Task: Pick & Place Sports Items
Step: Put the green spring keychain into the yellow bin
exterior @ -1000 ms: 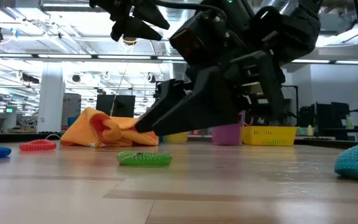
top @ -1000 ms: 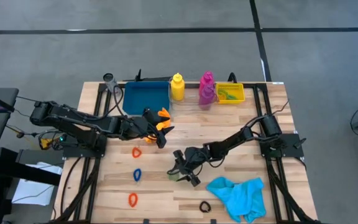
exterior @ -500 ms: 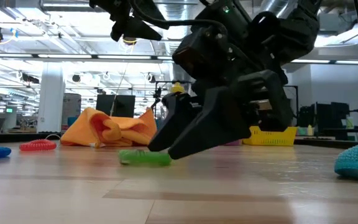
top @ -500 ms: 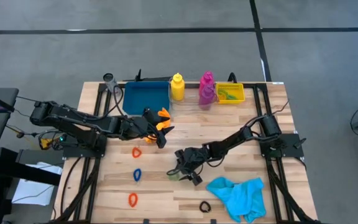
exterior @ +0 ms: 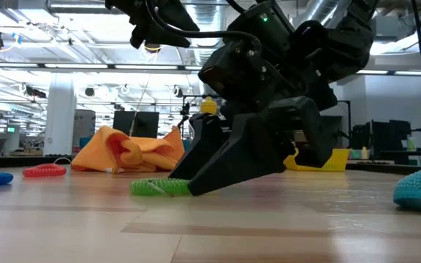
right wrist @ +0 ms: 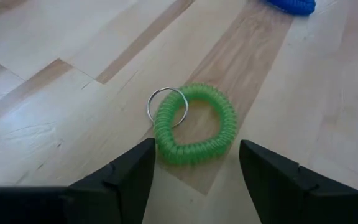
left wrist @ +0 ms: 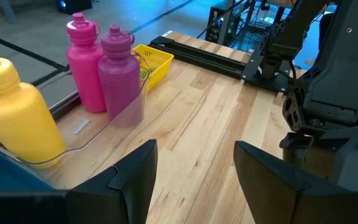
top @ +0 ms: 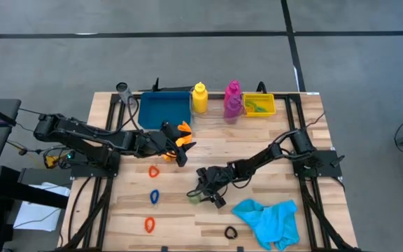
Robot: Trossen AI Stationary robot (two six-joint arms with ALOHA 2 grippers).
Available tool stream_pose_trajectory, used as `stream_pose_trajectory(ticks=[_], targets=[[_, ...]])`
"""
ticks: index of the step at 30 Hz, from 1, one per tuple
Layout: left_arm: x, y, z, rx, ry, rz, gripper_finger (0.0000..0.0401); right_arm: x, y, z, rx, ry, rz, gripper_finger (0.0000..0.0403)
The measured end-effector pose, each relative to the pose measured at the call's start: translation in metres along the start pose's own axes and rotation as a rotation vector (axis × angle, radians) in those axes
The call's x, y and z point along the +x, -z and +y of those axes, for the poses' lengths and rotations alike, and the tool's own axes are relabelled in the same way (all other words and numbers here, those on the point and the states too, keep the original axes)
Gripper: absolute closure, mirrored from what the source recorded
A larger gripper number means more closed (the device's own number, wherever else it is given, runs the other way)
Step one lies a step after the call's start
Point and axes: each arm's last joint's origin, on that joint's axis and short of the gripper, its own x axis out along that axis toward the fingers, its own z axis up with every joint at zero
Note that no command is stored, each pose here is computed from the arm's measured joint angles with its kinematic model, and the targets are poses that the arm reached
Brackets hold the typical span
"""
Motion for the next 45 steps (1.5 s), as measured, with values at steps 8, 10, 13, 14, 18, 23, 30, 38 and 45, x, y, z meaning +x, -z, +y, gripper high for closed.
stream_pose_trajectory(ticks=[8,10,13,14,18,23,30,38,45], targets=[[0.0000,0.0000,0.0000,0.000,0.000,0.000,0.0192,0.0002,0.0002,0.0008,0.005,-0.025,-0.005,0.0177],[0.0000,0.0000,0.0000,0.000,0.000,0.000,0.0192,0.0002,0.0003,0.0008,0.006,-0.026,-0.005,0.0185],[0.0000,0.0000,0.0000,0.000,0.000,0.000,0.0192,0.0002,0.0005,0.0010,0.008,-0.029,-0.005,0.0211],[0.0000,0.0000,0.0000,0.000,0.000,0.000,0.0192,0.0002,0.0005,0.0010,0.008,-0.029,-0.005,0.0221],[0.0000,0.0000,0.0000,0.000,0.000,0.000,0.0192,0.0002,0.0005,0.0010,0.007,-0.030,-0.006,0.0269],[0.0000,0.0000,0.0000,0.000,0.000,0.000,0.0192,0.0001,0.0005,0.0000,0.008,-0.026,-0.008,0.0332],[0.0000,0.0000,0.0000,0.000,0.000,0.000,0.0192,0.0002,0.0006,0.0002,-0.038,-0.026,-0.009,0.0398],[0.0000,0.0000,0.0000,0.000,0.000,0.000,0.0192,0.0002,-0.0010,-0.0004,-0.045,-0.017,-0.024,0.0402],[-0.0001,0.0001,-0.0001,0.000,0.001,0.000,0.0192,0.0002,-0.0035,-0.0011,-0.051,-0.005,-0.049,0.0400]])
